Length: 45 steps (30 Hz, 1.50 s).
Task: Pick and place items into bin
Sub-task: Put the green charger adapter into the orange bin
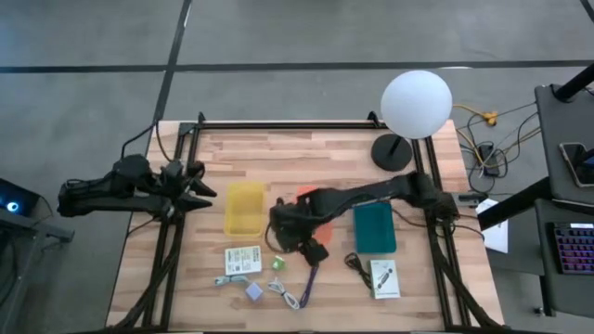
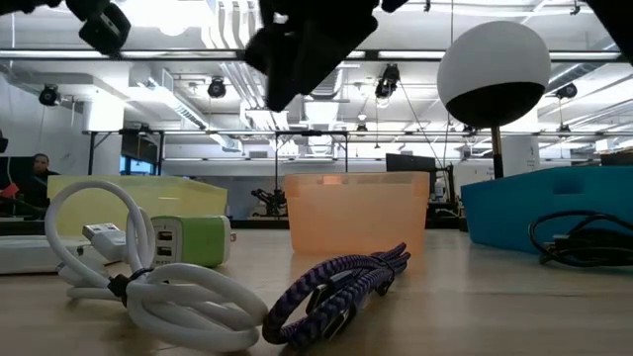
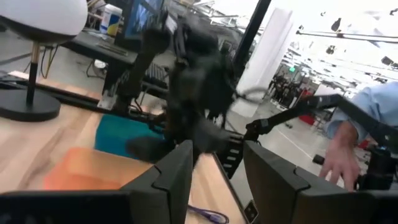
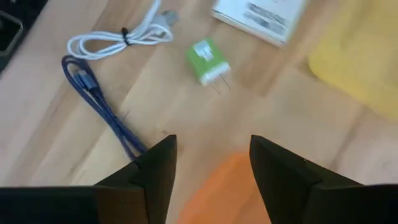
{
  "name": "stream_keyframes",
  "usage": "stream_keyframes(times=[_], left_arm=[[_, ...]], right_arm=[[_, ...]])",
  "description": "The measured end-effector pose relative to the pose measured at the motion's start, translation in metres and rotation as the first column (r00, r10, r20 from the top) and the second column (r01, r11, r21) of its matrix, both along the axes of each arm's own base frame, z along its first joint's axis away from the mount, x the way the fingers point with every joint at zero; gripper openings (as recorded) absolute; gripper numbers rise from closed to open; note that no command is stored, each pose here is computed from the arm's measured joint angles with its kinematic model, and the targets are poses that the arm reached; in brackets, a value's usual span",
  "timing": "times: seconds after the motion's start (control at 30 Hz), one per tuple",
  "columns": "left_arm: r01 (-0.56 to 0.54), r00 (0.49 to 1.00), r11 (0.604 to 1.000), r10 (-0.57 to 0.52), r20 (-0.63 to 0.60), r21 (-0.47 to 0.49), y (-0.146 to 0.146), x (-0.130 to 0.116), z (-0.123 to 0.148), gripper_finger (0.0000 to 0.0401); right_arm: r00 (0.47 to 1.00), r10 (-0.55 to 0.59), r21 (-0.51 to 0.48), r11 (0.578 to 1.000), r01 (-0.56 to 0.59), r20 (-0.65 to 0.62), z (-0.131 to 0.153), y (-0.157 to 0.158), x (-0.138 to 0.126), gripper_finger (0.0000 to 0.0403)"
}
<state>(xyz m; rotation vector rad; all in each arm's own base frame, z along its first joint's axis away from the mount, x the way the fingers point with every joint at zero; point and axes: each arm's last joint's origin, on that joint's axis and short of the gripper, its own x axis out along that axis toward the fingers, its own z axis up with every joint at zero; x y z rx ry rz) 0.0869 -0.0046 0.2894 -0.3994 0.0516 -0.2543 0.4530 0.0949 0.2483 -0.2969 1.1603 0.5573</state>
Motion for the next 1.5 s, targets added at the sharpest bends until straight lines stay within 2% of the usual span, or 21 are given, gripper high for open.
stream_keyframes(times=[0.27,0.57,0.7,1.27,1.5], left_arm=[[0.002,1.000,1.000,-0.002,-0.019,-0.001,0.000,-0.001,-0.005,0.0129],[0.009,0.996,1.000,-0.010,-0.088,-0.006,0.000,-0.002,-0.013,0.0129],[0.010,0.995,1.000,-0.011,-0.097,-0.006,0.000,-0.002,-0.014,0.0129],[0.010,0.996,1.000,-0.011,-0.093,-0.007,-0.001,-0.004,-0.014,0.0129],[0.009,0.995,1.000,-0.010,-0.096,-0.007,0.000,-0.004,-0.014,0.0129]], right_arm=[[0.996,0.088,-0.035,0.996,-0.087,0.026,-0.016,0.023,0.023,0.0221],[0.990,0.117,-0.055,0.992,-0.113,0.076,-0.056,0.038,0.048,0.0248],[0.990,0.118,-0.114,0.987,-0.109,0.071,-0.063,0.037,0.050,0.0256],[0.986,0.154,-0.128,0.981,-0.145,0.067,-0.092,0.040,0.049,0.0261],[0.986,0.152,-0.127,0.982,-0.143,0.066,-0.100,0.039,0.049,0.0248]])
